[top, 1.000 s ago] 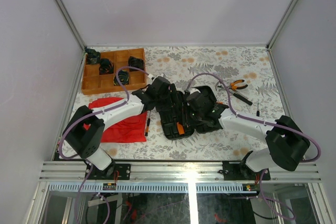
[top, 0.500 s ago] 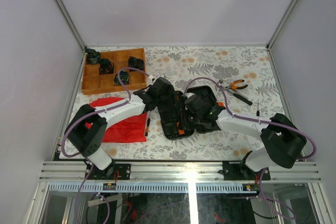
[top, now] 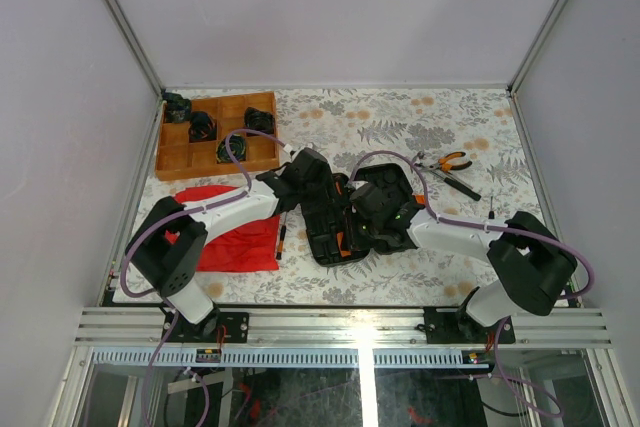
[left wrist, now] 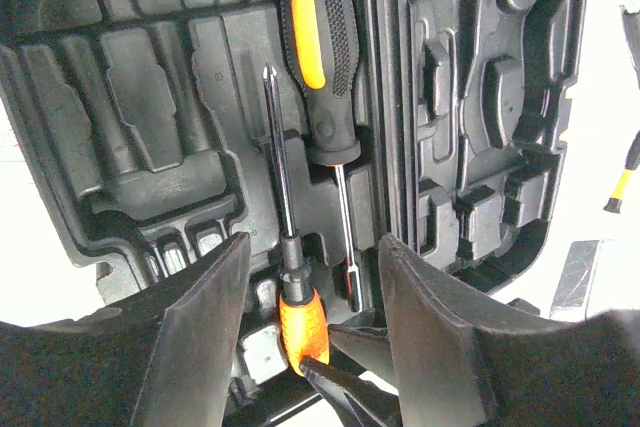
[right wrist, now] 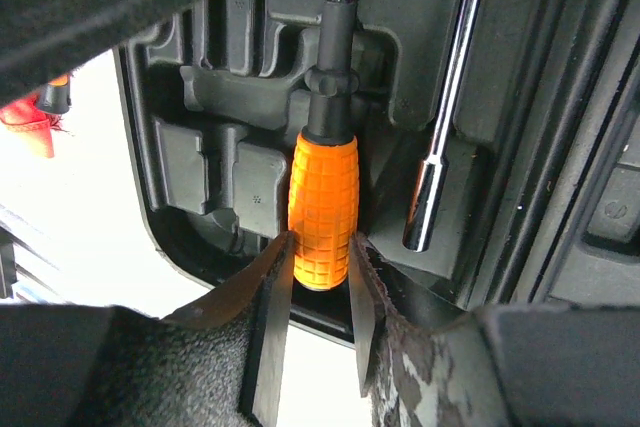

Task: Sort the tools into containers
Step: Adjust the screwdriver in the storage box.

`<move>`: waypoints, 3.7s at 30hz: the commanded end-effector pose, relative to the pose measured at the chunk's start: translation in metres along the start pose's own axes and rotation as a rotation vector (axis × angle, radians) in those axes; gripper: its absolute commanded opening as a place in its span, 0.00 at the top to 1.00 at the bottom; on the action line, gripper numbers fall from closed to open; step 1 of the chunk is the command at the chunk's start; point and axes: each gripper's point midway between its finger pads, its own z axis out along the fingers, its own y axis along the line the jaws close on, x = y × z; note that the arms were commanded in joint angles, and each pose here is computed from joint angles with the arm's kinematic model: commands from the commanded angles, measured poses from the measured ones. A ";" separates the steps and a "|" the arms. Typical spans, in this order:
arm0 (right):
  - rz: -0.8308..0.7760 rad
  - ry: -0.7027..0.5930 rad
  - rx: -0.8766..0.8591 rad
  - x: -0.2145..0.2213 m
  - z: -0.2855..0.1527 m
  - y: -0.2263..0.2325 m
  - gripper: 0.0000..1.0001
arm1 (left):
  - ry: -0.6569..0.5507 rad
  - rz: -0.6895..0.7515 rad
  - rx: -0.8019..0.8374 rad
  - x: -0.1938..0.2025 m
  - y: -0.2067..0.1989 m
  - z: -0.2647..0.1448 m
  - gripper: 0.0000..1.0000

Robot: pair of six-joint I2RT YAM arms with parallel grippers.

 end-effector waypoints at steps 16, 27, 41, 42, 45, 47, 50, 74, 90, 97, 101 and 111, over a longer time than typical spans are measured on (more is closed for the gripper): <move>-0.046 -0.113 0.040 -0.042 -0.023 0.012 0.55 | -0.053 -0.005 0.017 -0.013 -0.010 -0.004 0.47; -0.055 -0.080 0.061 -0.041 -0.010 0.010 0.63 | -0.053 -0.004 0.010 -0.013 -0.009 -0.004 0.47; -0.055 0.008 0.070 -0.015 0.006 -0.002 0.72 | -0.054 -0.003 0.005 -0.012 -0.007 -0.002 0.46; -0.057 0.015 0.076 -0.013 0.007 -0.004 0.74 | -0.054 -0.004 0.003 -0.012 -0.006 -0.001 0.45; -0.061 0.035 0.092 -0.007 0.009 -0.009 0.77 | -0.053 -0.003 0.005 -0.012 -0.007 -0.001 0.44; -0.063 0.047 0.104 -0.004 0.009 -0.012 0.80 | -0.052 -0.003 0.005 -0.012 -0.007 -0.001 0.44; -0.070 0.059 0.116 0.000 0.010 -0.016 0.84 | -0.052 0.000 0.013 -0.012 -0.008 -0.001 0.44; -0.098 0.107 0.134 0.015 0.014 -0.027 1.00 | -0.048 -0.010 -0.076 -0.013 0.002 0.011 0.66; -0.105 0.117 0.133 0.020 0.017 -0.031 1.00 | -0.090 -0.004 -0.164 -0.028 0.009 0.036 0.97; -0.104 0.120 0.133 0.022 0.017 -0.031 1.00 | -0.099 0.001 -0.207 -0.032 0.018 0.040 0.97; -0.103 0.107 0.137 0.019 0.015 -0.031 1.00 | -0.095 0.002 -0.205 -0.030 0.020 0.038 0.99; -0.120 -0.106 0.055 -0.039 -0.018 0.004 0.76 | -0.197 0.067 0.005 -0.056 -0.023 -0.018 0.92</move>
